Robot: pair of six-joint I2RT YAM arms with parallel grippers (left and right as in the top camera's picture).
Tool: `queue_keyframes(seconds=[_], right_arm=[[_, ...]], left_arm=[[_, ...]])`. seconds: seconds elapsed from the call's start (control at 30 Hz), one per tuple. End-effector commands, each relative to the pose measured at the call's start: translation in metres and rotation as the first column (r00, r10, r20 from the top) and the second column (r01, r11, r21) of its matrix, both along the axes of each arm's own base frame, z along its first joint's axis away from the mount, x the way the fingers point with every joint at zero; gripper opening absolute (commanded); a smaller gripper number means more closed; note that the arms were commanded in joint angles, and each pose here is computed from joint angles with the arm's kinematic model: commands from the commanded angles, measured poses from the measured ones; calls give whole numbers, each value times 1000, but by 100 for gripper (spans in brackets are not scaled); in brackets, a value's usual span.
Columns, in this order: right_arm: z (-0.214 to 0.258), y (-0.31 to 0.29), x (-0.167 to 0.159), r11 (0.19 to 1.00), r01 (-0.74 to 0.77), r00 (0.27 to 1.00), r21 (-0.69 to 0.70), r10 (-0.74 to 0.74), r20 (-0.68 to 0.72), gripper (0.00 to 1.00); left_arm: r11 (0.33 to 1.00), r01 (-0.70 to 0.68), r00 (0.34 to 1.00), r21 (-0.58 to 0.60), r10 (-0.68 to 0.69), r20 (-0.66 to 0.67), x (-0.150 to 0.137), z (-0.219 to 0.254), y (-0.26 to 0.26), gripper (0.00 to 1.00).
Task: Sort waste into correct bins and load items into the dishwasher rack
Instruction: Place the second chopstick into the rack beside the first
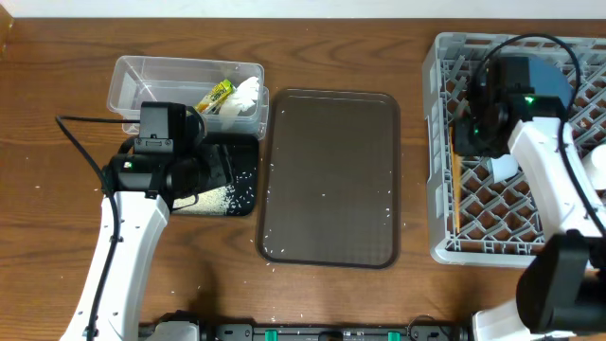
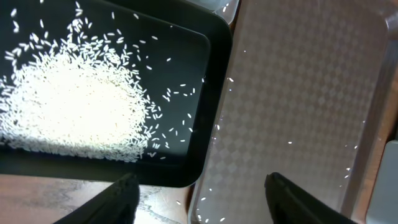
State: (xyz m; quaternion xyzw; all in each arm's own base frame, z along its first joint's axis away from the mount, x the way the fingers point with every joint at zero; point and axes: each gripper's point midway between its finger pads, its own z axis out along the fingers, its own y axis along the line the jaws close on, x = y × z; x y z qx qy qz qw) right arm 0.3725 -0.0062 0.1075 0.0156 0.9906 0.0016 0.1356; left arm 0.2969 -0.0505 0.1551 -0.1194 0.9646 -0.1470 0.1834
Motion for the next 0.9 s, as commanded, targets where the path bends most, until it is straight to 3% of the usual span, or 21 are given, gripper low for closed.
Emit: queue_keyframes(seconds=[0.0,0.13,0.4,0.63,0.7,0.77,0.8,0.83,0.87], right_arm=[[-2,2,1,1000,-15,1000,21,15,1,42],[5,1,1,999,15,1000,29,-16,22,50],[54,-16,-6,993,96,983,69,-105,147,54],[91,-19,-30,992,100,950,71,-116,289,60],[95,-17,-40,993,91,929,76,-112,354,65],[96,-12,-50,993,71,904,91,-103,415,77],[97,-9,-57,993,59,886,99,-98,452,92],[98,-7,-64,993,55,868,104,-99,487,99],[98,-7,-72,991,68,853,113,-117,509,99]], left_arm=[[1000,-1,1000,12,1,-17,-2,-5,2,75],[1000,-6,1000,25,6,-28,-5,-7,5,79],[994,13,997,113,-3,-83,-25,-10,18,81],[979,-13,997,204,-3,78,-43,21,35,81],[978,-32,985,205,-4,172,-51,30,36,81],[979,-49,967,199,-3,254,-59,35,36,81],[979,-59,954,194,-2,299,-65,36,36,81],[980,-70,943,187,4,332,-70,35,37,83],[981,-87,929,173,17,368,-76,35,37,88]])
